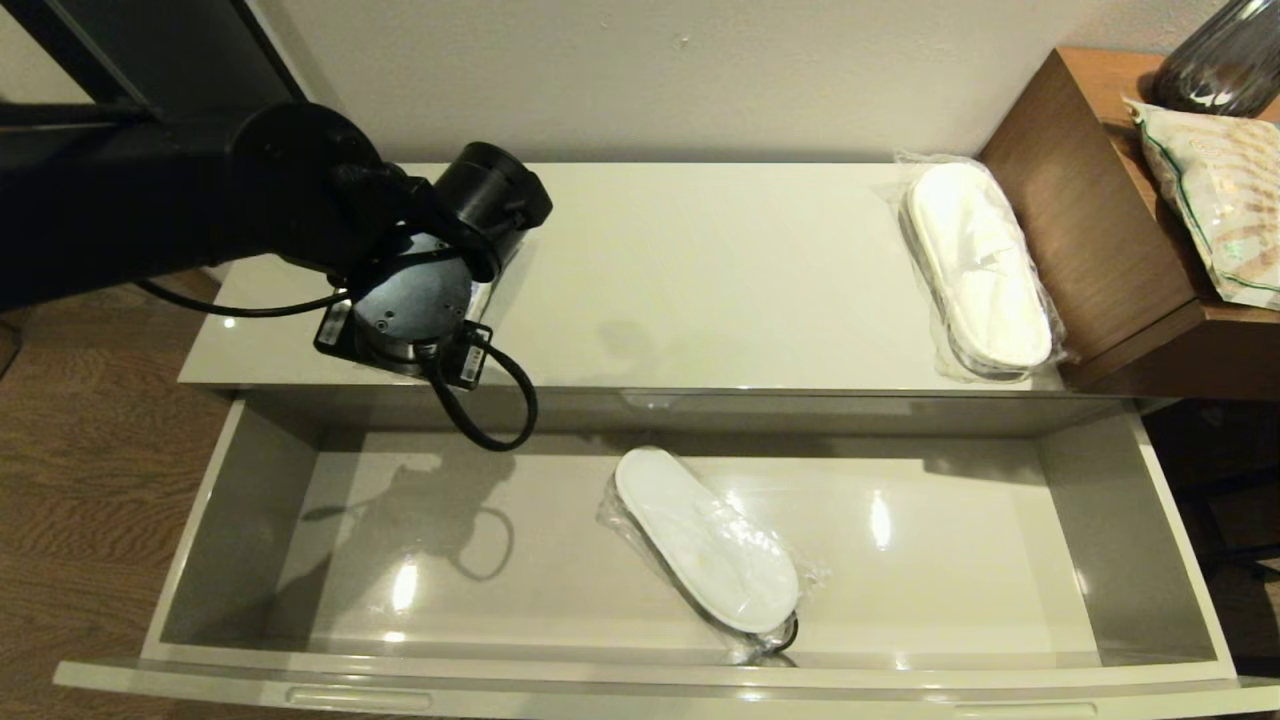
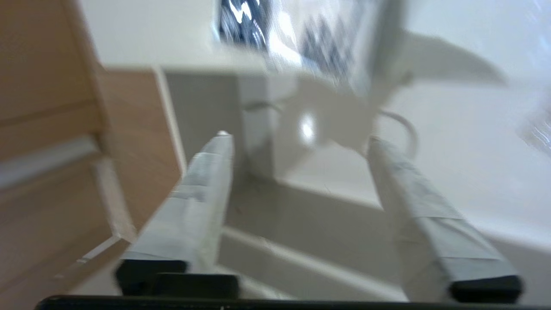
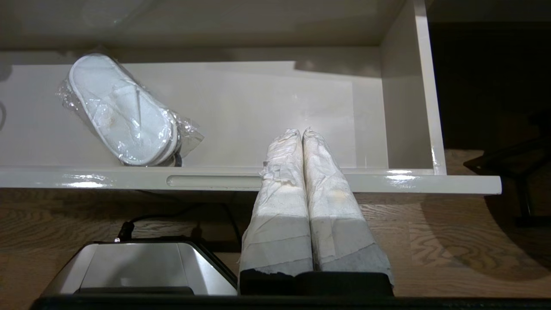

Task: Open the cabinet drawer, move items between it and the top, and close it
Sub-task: Pick up the tissue on the table

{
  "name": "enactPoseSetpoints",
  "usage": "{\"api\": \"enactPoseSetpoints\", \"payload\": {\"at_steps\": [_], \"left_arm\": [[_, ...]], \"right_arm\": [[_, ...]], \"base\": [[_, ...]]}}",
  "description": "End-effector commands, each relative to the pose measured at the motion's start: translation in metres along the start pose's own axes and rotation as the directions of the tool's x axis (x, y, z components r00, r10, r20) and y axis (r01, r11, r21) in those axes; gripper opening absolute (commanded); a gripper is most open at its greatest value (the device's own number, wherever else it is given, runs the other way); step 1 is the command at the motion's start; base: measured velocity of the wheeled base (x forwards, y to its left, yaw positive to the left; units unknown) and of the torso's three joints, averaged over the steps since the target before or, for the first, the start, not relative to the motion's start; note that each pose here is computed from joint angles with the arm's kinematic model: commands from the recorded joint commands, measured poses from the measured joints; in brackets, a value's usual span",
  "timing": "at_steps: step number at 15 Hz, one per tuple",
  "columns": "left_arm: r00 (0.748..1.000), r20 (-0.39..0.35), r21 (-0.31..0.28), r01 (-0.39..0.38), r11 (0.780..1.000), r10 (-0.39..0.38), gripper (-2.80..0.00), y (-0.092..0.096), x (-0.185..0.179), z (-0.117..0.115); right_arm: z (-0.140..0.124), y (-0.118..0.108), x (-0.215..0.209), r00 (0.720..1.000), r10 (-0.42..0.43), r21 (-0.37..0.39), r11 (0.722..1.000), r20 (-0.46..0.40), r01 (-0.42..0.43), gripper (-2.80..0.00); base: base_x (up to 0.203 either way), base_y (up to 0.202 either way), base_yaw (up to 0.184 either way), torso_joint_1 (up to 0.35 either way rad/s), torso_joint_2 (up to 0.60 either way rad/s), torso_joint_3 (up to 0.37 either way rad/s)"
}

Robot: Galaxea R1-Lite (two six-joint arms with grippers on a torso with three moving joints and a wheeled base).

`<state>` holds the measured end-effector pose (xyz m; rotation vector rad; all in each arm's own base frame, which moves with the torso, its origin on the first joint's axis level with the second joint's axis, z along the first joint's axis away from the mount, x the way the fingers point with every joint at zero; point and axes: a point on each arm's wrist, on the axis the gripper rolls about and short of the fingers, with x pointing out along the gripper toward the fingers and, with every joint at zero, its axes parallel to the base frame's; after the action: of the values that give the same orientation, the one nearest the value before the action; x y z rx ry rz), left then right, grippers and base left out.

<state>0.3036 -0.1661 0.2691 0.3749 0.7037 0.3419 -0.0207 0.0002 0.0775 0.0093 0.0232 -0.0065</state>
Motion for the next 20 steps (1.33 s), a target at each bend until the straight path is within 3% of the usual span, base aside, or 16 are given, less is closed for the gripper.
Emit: {"api": "enactPoseSetpoints", "payload": {"at_steps": [1, 4, 5, 9, 12, 17, 20], "left_arm": [[0.996, 0.072, 0.014, -0.047, 0.999, 0.046, 0.0, -0.01, 0.019, 0.013], [0.981, 0.175, 0.034, -0.092, 0.995, 0.085, 0.0, -0.013, 0.027, 0.03], [0.981, 0.174, 0.04, -0.095, 0.995, 0.086, 0.0, -0.016, 0.031, 0.031], [0.985, 0.133, 0.041, -0.116, 0.992, 0.109, 0.0, -0.015, 0.054, 0.029], [0.983, 0.065, 0.005, -0.171, 0.985, 0.17, 0.0, 0.006, 0.092, 0.028], [0.991, -0.004, 0.011, -0.136, 0.991, 0.136, 0.0, 0.008, 0.129, 0.02], [0.99, 0.015, 0.007, -0.14, 0.99, 0.14, 0.0, 0.009, 0.13, 0.023]], "right_arm": [[0.0, 0.0, 0.0, 1.0, 0.0, 0.0, 1.0, 0.0, 0.0, -2.8], [0.0, 0.0, 0.0, 1.0, 0.0, 0.0, 1.0, 0.0, 0.0, -2.8], [0.0, 0.0, 0.0, 1.0, 0.0, 0.0, 1.0, 0.0, 0.0, -2.8], [0.0, 0.0, 0.0, 1.0, 0.0, 0.0, 1.0, 0.0, 0.0, -2.8], [0.0, 0.0, 0.0, 1.0, 0.0, 0.0, 1.0, -0.001, 0.0, -2.8], [0.0, 0.0, 0.0, 1.0, 0.0, 0.0, 1.0, 0.0, 0.0, -2.8], [0.0, 0.0, 0.0, 1.0, 0.0, 0.0, 1.0, 0.0, 0.0, -2.8]], "base": [[0.0, 0.0, 0.0, 0.0, 0.0, 0.0], [0.0, 0.0, 0.0, 0.0, 0.0, 0.0], [0.0, 0.0, 0.0, 0.0, 0.0, 0.0], [0.0, 0.0, 0.0, 0.0, 0.0, 0.0], [0.0, 0.0, 0.0, 0.0, 0.0, 0.0], [0.0, 0.0, 0.0, 0.0, 0.0, 0.0], [0.0, 0.0, 0.0, 0.0, 0.0, 0.0]]}}
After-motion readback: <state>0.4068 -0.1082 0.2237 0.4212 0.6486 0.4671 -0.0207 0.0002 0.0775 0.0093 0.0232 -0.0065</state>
